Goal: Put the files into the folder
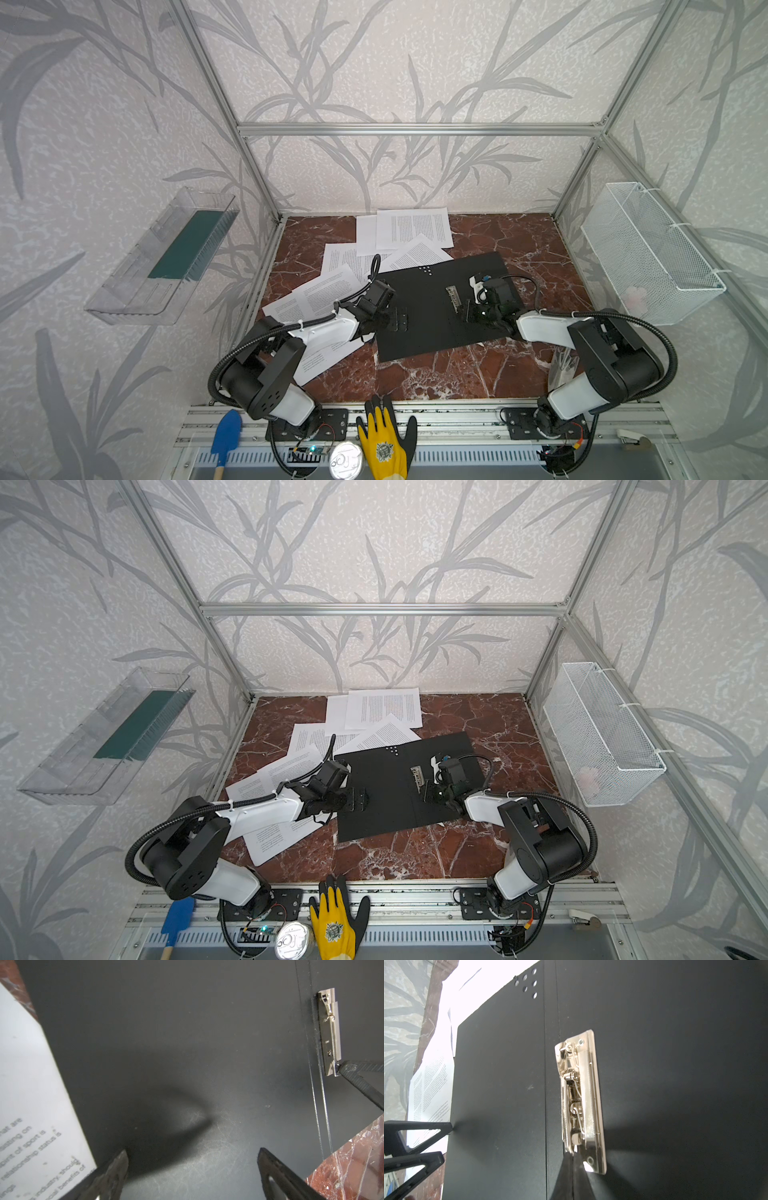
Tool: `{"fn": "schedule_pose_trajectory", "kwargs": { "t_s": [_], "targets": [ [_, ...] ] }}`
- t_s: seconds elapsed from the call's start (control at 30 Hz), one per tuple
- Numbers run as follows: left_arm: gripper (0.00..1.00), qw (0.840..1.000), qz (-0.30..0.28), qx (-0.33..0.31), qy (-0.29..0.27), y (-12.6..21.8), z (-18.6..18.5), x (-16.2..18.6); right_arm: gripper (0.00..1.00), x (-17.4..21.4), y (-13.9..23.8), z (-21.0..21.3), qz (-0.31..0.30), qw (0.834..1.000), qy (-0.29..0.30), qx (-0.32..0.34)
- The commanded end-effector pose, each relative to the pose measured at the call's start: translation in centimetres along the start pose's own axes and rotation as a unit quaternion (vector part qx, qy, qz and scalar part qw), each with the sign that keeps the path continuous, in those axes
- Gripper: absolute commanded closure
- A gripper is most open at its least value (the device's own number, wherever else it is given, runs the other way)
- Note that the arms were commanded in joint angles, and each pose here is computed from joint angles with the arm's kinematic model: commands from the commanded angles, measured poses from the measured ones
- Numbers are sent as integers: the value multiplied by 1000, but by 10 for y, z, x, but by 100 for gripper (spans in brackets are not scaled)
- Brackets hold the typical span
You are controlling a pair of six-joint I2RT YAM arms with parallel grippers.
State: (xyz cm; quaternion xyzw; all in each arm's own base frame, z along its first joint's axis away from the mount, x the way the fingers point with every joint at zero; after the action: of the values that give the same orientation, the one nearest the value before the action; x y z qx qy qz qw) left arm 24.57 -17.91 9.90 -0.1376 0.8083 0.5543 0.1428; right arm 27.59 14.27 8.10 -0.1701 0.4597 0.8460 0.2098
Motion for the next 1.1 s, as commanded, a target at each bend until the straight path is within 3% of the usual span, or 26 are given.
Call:
{"fn": "schedule_pose_trajectory", "kwargs": {
  "t_s": [0.0, 0.37, 0.6, 0.9, 1.0, 1.07],
  "targets": [
    [1, 989, 106, -97, 20, -15, 39, 43, 100, 40, -6, -40, 63, 987, -21, 148],
    [1, 987, 113, -109, 25, -21, 41, 45, 100, 57, -5, -59, 18, 970, -67, 232],
    [1, 987, 113, -113, 25, -21, 42, 45, 100, 57, -7, -62, 6, 965, -91, 246],
    [1, 985, 114, -125, 29, -22, 46, 43, 100, 23, 19, -24, -34, 980, -76, 181],
    [1, 985, 118, -123, 30, -22, 47, 42, 100, 5, 21, 6, -20, 993, -41, 107],
    [1, 985, 117, -122, 29, -22, 47, 42, 78, -2, 27, 26, -24, 997, -11, 71]
  ]
}}
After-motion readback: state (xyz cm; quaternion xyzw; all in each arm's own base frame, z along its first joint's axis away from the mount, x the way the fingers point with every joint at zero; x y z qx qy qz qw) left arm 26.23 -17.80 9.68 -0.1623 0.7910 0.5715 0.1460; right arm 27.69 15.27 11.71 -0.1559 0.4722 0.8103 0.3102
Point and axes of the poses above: each gripper's point midway between its finger pads, its own y axis back along the fingers, its own z axis along the line the jaws close on, x = y × z, the point moved 8 cm from there along y, back along the fingers, and after that the axes turned 1 degree about -y, right-handed, at the moved point
